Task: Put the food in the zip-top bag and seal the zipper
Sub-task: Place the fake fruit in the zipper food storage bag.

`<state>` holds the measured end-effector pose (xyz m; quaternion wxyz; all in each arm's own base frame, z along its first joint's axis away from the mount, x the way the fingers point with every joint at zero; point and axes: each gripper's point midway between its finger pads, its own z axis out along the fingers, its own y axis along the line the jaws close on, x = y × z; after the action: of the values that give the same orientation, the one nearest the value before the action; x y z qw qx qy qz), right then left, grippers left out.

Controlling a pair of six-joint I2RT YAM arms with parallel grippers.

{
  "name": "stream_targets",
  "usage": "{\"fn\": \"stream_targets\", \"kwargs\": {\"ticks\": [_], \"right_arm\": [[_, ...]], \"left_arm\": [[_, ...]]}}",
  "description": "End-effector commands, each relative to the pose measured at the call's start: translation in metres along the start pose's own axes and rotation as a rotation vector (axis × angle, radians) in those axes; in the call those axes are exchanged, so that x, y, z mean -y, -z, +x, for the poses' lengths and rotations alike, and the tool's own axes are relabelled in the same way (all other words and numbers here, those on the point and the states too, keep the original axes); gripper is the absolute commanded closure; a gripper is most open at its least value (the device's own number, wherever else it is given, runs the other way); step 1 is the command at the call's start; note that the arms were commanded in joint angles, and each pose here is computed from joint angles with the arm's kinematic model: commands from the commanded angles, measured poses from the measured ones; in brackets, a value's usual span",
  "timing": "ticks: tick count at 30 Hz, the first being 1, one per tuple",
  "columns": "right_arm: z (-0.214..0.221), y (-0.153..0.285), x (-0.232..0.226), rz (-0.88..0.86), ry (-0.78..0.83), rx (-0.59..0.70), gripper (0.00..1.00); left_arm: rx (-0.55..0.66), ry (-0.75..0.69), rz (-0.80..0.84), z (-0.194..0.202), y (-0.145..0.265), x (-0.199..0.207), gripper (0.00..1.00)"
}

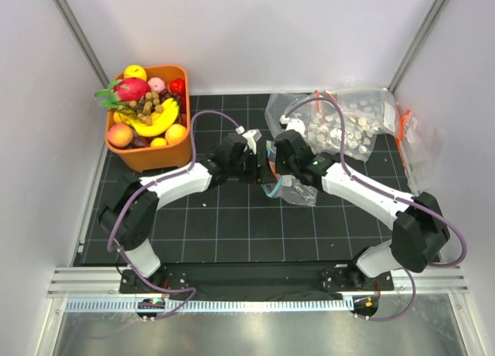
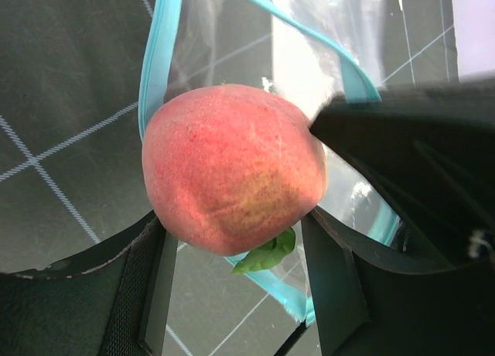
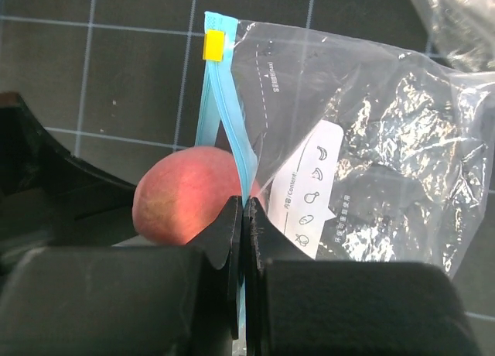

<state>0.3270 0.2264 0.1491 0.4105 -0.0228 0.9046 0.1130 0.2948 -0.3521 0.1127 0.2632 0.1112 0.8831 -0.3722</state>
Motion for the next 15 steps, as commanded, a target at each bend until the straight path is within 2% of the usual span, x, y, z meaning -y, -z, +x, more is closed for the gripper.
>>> {"fn": "stream_targets", "kwargs": {"ticks": [1,6,10,15], "right_arm": [[-0.005,0.015,-0.014,0.064,0.140,0.011,0.99],[-0.015,0.017,-0.011,0.162,0.198,0.057,0.99],[-0.018,0.018,-0.012,0.173,0.207,0.071,0.99],[-0.006,0.011,-0.029,0.067,0.130,0.044,0.99]], "left_arm": [[0.082,-0.063,0.068,-0.033,0.002,0.026,0.67],[0.064,-0.053,0.055,-0.024,0.000,0.019,0.67],[0.062,-0.052,0.045,-0.019,0.000,0.015,0.68],[0.143,-0.069,0.123,-0.035,0.017,0.037,0.57]]}}
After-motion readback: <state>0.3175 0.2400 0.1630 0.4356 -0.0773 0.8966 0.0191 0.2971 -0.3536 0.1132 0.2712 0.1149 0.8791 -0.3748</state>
